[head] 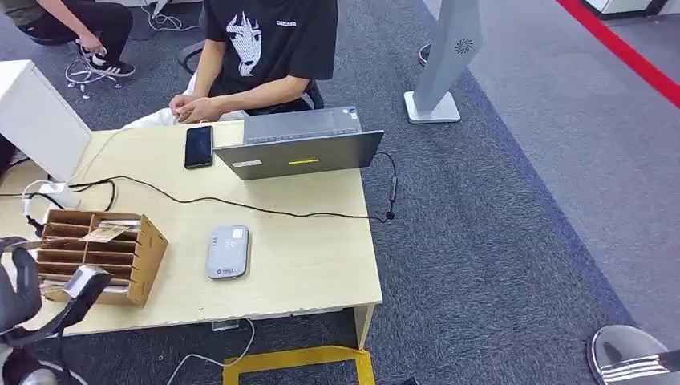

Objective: Pass the card to the sensor for recognition and then transmit it.

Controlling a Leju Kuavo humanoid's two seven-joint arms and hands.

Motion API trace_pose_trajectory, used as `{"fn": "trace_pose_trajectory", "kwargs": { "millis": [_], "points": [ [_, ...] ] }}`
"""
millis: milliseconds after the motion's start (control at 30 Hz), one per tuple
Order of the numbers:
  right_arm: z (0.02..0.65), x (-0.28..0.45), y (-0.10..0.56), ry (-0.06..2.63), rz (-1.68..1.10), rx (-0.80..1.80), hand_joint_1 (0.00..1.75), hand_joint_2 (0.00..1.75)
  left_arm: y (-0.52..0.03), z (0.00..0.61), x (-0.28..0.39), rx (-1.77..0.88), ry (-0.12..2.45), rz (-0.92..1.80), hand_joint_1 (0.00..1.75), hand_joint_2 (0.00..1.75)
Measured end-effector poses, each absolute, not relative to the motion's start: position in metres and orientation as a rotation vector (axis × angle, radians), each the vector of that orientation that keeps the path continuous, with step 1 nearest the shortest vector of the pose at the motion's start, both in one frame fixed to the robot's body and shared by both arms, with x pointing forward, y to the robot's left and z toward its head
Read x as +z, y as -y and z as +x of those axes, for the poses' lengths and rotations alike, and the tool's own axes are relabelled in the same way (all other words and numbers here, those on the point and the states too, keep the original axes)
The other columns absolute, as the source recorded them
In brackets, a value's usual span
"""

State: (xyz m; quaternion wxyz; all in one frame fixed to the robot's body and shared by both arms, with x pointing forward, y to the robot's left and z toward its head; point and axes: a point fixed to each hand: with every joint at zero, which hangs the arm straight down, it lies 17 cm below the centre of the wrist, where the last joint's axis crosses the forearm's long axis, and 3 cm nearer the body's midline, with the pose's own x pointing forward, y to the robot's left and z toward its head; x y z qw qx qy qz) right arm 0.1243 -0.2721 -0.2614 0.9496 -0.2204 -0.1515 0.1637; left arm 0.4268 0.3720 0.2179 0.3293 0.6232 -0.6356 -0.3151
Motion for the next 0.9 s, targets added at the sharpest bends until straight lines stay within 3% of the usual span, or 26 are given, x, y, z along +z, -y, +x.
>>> {"fn": "trace_pose_trajectory", "kwargs": {
  "millis": [167,367,700,900],
  "points": [
    [0.117,-0.263,0.273,0.296,-0.449,0.328,0.00,1.75,-0.353,0.411,0.284,-0.759,1.810,1.744,1.75,1.75],
    [0.114,-0.263,0.273,0.291,-0.446,0.324,0.00,1.75,-0.367,0.417,0.318,-0.740,1.807,1.824,1.75,1.75],
    [0.115,-0.263,0.272,0.294,-0.447,0.342,0.00,1.75,-0.393,0.436,0.326,-0.786,1.719,1.894,1.75,1.75],
    [0.121,-0.262,0.271,0.301,-0.447,0.394,0.00,1.75,-0.444,0.484,0.314,-0.826,1.546,1.932,1.75,1.75]
  ]
}}
